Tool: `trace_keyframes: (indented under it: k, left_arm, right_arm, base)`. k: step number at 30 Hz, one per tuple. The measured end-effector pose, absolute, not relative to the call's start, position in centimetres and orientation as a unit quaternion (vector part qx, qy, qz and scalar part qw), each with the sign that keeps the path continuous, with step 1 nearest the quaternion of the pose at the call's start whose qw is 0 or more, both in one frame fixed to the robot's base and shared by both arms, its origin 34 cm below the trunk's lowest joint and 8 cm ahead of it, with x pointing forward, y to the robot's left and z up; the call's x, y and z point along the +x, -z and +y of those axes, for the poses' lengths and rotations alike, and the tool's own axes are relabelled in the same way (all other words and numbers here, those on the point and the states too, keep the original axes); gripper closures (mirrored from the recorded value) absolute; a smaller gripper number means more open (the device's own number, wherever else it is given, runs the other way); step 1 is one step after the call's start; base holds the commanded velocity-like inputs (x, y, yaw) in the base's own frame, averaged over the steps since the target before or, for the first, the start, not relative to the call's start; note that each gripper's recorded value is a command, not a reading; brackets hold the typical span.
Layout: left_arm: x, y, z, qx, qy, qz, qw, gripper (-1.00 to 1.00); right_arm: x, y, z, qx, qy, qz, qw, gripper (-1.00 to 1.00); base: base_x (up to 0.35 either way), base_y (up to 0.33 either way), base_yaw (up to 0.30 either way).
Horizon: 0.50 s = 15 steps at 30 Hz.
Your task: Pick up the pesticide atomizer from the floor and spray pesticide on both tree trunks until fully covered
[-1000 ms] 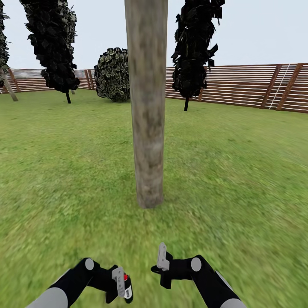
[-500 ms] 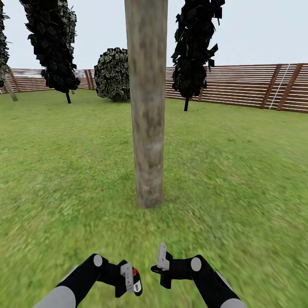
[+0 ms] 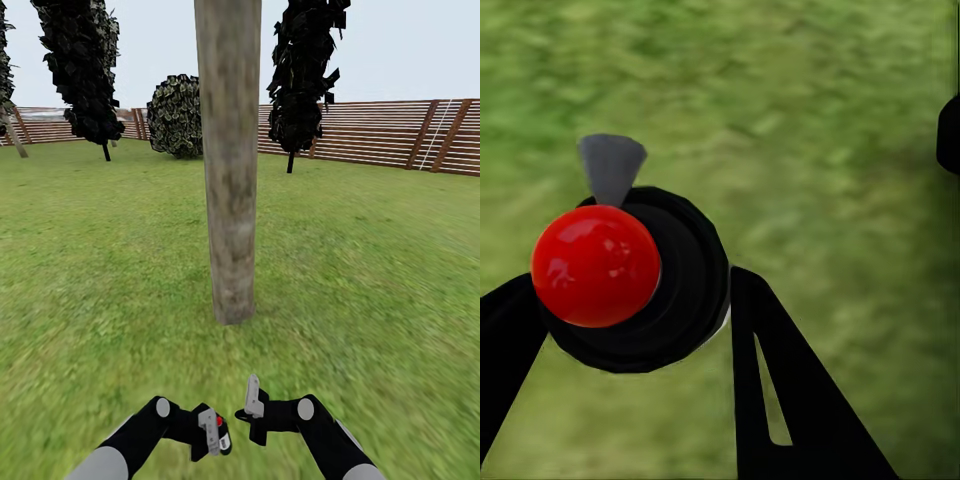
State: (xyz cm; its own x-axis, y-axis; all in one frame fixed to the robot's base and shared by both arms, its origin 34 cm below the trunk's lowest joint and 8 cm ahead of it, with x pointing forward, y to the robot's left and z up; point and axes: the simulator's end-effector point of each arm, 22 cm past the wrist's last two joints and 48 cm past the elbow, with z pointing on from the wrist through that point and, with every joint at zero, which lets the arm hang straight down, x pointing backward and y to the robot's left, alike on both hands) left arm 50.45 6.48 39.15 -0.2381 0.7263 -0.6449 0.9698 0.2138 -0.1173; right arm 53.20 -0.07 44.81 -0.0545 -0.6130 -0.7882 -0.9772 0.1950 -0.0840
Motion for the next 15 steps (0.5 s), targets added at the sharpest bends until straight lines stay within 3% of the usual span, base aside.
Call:
trace_keyframes:
  k: [15]
  left_arm:
    - [50.2,-40.1,3.2,0.573,0.277,0.731,0.246,1.00]
  right_arm:
    - [53.2,-44.8,-0.1,-0.583,-0.250,0.682,0.364,1.00]
  base:
    - [0.000,0.000,0.000]
